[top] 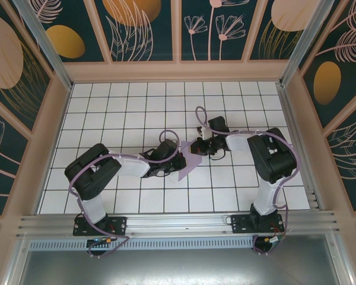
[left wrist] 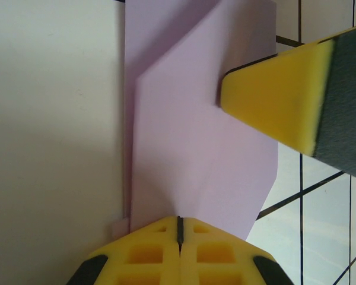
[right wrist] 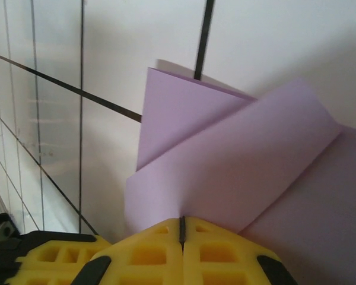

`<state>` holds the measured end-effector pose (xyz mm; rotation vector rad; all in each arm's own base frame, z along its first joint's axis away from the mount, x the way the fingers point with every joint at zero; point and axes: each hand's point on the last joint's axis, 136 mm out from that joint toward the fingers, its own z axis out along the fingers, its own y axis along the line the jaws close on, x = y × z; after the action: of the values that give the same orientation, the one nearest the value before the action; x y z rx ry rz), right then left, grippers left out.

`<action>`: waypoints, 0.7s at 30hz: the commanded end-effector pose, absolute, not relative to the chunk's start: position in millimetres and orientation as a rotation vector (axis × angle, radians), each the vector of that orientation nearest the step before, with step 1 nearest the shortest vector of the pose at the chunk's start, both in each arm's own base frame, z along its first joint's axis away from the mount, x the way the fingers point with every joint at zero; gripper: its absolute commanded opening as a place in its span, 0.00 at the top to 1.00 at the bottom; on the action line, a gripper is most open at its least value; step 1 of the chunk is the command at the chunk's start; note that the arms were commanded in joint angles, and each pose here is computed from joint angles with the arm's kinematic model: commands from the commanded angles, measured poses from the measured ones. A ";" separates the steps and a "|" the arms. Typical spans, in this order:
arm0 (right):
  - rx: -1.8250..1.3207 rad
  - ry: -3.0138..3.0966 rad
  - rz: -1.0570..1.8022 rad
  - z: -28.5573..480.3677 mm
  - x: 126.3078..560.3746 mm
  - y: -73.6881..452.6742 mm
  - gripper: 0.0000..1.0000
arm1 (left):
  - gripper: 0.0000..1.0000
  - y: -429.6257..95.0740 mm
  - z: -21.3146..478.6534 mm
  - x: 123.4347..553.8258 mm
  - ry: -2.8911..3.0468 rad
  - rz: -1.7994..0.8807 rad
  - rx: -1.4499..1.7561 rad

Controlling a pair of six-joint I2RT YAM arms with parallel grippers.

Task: Fold a paper plane with a square sheet of paper (pick it up from the middle)

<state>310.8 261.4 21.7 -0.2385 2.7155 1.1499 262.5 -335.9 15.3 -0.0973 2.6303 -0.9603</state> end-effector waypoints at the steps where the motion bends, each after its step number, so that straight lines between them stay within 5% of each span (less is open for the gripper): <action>1: -0.239 2.756 1.125 8.3 312.8 258.4 1.00 | 1.00 -315.0 -19.4 239.1 2.784 -0.850 -0.129; 21: -0.005 2.683 1.032 20.7 389.4 223.2 1.00 | 1.00 -311.4 -24.3 227.9 2.815 -0.869 -0.110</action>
<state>367.4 233.2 19.9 -0.0503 2.7056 1.1145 261.1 -335.9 14.7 -0.1014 2.6226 -0.9861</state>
